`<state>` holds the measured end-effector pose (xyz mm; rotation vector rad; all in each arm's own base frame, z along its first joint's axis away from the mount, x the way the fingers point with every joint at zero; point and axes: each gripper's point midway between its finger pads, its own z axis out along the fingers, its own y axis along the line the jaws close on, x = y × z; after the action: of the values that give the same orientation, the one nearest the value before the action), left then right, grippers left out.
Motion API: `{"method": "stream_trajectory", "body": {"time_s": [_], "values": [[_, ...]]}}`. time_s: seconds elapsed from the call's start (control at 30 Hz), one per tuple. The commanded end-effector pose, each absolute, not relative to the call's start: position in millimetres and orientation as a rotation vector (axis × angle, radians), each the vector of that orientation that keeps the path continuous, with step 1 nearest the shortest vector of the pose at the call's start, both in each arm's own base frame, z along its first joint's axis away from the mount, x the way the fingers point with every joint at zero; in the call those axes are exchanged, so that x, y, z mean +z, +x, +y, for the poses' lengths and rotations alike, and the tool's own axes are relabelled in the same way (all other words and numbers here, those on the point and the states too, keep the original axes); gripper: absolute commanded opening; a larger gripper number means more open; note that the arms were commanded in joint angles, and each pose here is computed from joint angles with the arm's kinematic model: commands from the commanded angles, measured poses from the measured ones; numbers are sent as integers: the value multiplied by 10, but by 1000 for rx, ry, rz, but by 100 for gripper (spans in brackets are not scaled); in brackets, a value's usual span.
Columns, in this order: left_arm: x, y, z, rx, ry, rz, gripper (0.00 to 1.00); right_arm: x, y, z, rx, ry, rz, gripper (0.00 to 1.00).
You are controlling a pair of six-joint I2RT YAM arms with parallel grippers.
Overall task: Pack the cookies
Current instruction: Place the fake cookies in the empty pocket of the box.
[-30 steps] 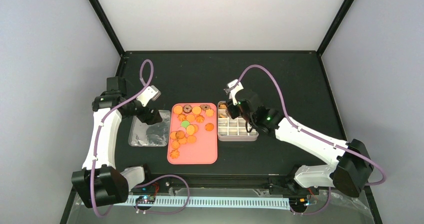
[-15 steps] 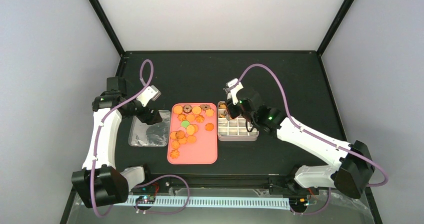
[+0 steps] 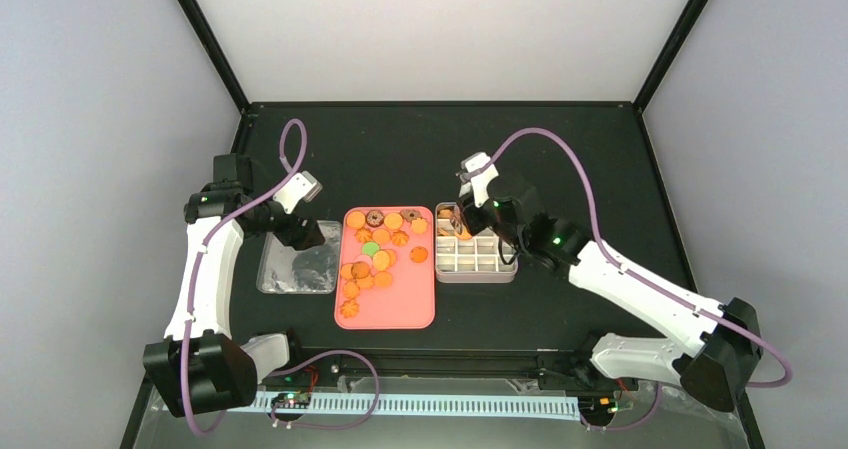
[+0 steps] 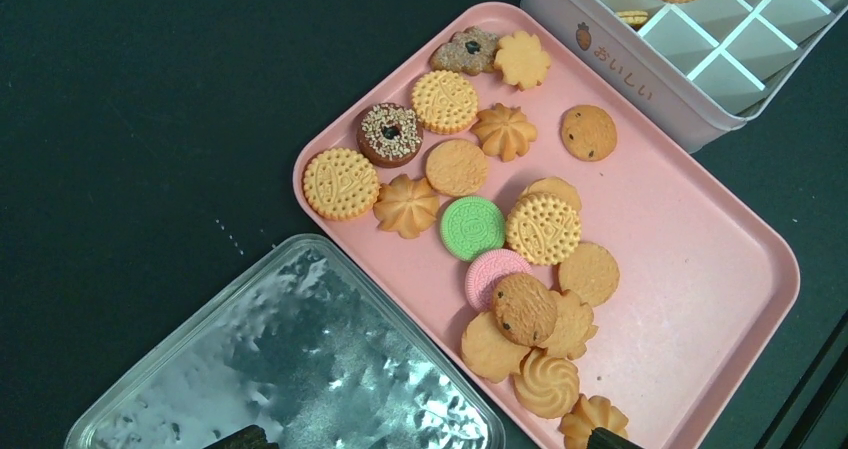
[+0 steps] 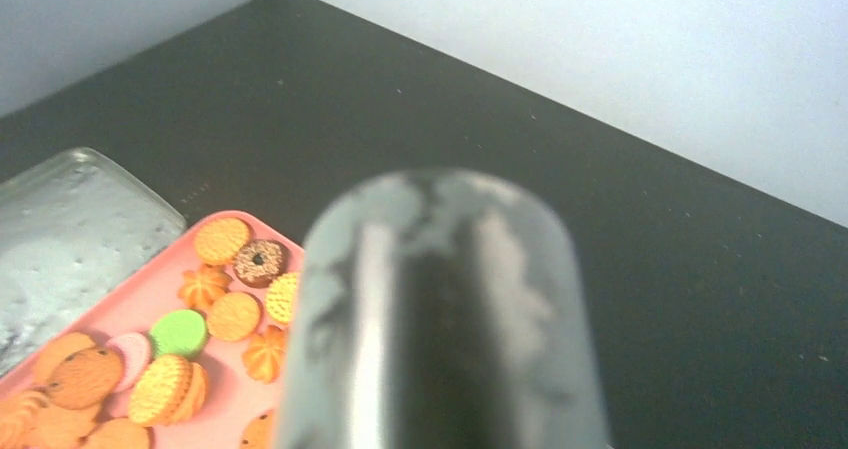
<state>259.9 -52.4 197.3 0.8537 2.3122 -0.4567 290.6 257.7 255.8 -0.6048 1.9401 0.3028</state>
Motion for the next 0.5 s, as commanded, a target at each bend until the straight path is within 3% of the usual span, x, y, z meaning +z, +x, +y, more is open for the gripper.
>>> {"method": "stream_trajectory", "body": {"time_s": [0.0,0.47], "values": [[1996,2557,-553,-487,857,2299,83,2751,2785,2669,409,-639,1869,34],[2009,2553,-551,-483,858,2297,83,2392,2884,2791,336,-712,1932,34]]}}
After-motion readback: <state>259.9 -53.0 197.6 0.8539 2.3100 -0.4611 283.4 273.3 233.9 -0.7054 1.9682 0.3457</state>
